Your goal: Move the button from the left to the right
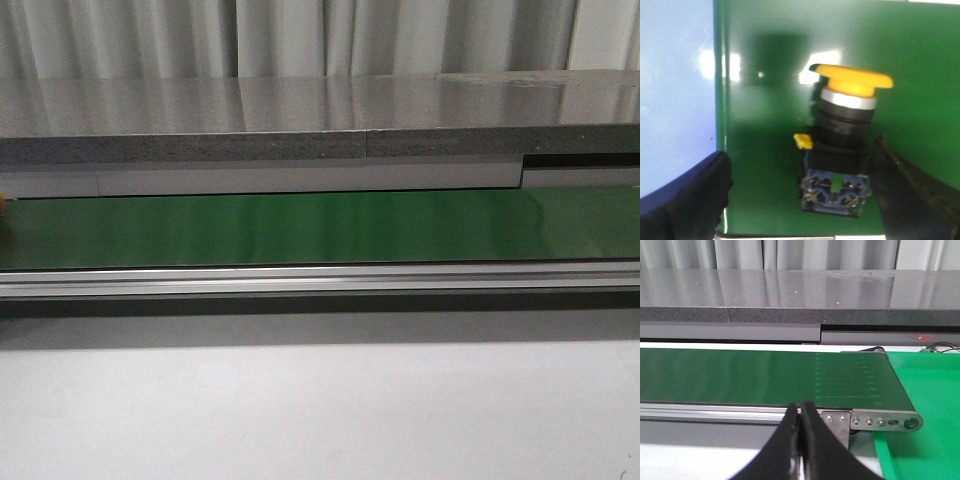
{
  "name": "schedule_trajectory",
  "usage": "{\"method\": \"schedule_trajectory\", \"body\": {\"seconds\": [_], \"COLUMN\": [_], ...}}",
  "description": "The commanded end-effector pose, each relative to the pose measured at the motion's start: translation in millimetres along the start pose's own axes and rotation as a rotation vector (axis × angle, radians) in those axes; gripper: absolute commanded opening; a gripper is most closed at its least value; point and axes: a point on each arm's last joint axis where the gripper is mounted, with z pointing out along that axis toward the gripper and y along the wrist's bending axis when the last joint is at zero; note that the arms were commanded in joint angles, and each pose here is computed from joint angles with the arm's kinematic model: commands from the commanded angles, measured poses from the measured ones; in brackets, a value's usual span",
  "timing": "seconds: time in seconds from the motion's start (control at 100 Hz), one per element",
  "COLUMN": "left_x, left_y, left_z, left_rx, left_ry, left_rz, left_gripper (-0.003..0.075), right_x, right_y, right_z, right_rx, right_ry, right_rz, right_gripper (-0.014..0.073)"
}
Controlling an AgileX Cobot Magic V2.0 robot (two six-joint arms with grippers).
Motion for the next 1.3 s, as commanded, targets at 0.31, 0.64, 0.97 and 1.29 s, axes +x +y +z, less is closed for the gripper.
{"method": "schedule_trajectory", "body": {"seconds": [0.31, 0.64, 0.97, 1.29], "left_x": [12.6, 70.8, 157.7, 237.4], "left_y": [-10.6, -18.7, -24.2, -36.1], "left_z": [-90.7, -150.3, -176.8, -160.0], "left_rx": [0.019, 0.038, 0.022, 0.045], "left_ry": [-0.260, -0.598, -0.917, -1.140], "left_rz": [0.025, 0.005, 0.044, 0.161], "left_gripper": [0.0556, 0.0555, 0.0555, 0.0554], "right_x": [-13.5, -13.5, -13.5, -13.5], "right_y": [0.0, 0.0, 0.0, 0.0], "right_z": [-2.6, -2.6, -2.6, -2.6], "right_rx": [0.001, 0.001, 0.001, 0.001], "right_ry": [-0.115, -0.115, -0.115, -0.115], "right_rz": [-0.007, -0.007, -0.007, -0.007], "right_gripper": [-0.0067, -0.0067, -0.0067, -0.0067]}}
